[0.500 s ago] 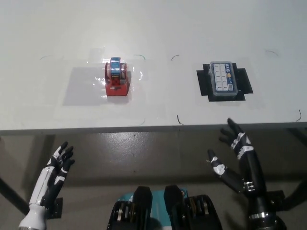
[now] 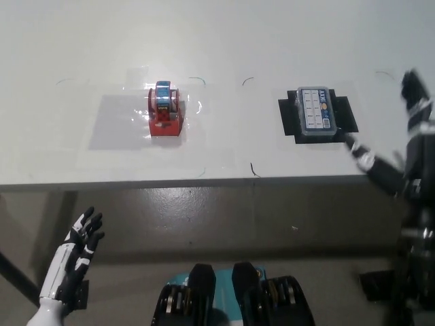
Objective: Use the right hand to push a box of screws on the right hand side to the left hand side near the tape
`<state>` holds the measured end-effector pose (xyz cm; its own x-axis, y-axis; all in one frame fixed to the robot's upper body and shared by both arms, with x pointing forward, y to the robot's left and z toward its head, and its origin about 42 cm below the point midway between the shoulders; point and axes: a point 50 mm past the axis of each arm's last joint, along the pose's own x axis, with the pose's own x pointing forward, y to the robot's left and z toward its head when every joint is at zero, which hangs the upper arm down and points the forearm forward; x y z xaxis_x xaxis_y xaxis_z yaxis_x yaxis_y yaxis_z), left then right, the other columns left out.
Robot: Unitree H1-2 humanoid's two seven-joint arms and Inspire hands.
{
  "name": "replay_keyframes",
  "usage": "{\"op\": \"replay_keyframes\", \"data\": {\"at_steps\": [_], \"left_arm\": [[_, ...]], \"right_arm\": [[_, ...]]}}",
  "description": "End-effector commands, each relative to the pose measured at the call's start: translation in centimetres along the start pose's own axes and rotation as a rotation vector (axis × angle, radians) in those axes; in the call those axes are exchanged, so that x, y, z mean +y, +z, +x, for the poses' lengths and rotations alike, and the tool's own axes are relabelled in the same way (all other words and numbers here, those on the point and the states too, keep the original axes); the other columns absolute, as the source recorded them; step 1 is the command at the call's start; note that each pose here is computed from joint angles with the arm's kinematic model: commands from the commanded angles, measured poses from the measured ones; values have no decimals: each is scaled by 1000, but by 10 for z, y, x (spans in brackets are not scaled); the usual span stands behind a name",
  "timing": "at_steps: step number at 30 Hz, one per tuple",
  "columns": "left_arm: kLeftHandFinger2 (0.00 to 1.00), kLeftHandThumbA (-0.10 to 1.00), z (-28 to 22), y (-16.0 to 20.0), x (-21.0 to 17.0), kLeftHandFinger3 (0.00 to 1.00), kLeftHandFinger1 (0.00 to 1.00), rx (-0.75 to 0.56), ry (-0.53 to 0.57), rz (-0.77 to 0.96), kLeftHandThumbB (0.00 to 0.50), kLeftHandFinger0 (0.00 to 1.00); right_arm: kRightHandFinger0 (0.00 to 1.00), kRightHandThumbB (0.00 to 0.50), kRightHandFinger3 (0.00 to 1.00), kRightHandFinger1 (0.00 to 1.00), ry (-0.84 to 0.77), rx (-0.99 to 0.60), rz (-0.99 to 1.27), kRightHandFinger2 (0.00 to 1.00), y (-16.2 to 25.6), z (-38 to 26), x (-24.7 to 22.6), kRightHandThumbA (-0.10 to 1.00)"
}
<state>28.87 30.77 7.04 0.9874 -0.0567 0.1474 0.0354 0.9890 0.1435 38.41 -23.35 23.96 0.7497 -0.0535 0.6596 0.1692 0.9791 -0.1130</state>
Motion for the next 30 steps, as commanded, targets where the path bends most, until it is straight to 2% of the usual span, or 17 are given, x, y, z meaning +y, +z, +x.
{"op": "replay_keyframes", "data": {"at_steps": [1,8,15,20,28,30], "left_arm": [[1000,810,0,9,6,1000,1000,-69,-2,15,253,1000],[1000,810,-9,4,6,1000,1000,-63,-1,13,254,1000],[1000,801,-18,1,1,1000,1000,-43,-2,-5,251,1000],[1000,776,-25,-4,-2,1000,1000,-34,-2,-24,246,1000],[1000,790,-35,-8,-1,1000,1000,-13,-3,-12,255,1000],[1000,799,-38,-10,-1,1000,1000,-6,-3,-7,260,1000]], "right_arm": [[1000,85,1000,1000,-3,-19,-26,1000,-2,53,-8,942],[1000,152,1000,1000,-27,33,-53,1000,-14,114,-3,1000],[1000,144,1000,1000,-8,230,-57,1000,-55,177,7,1000],[1000,154,1000,1000,-17,337,-41,1000,-72,187,12,1000],[1000,99,1000,1000,-3,480,-72,1000,-90,182,18,1000],[1000,103,1000,1000,-11,513,-74,1000,-95,177,17,1000]]}}
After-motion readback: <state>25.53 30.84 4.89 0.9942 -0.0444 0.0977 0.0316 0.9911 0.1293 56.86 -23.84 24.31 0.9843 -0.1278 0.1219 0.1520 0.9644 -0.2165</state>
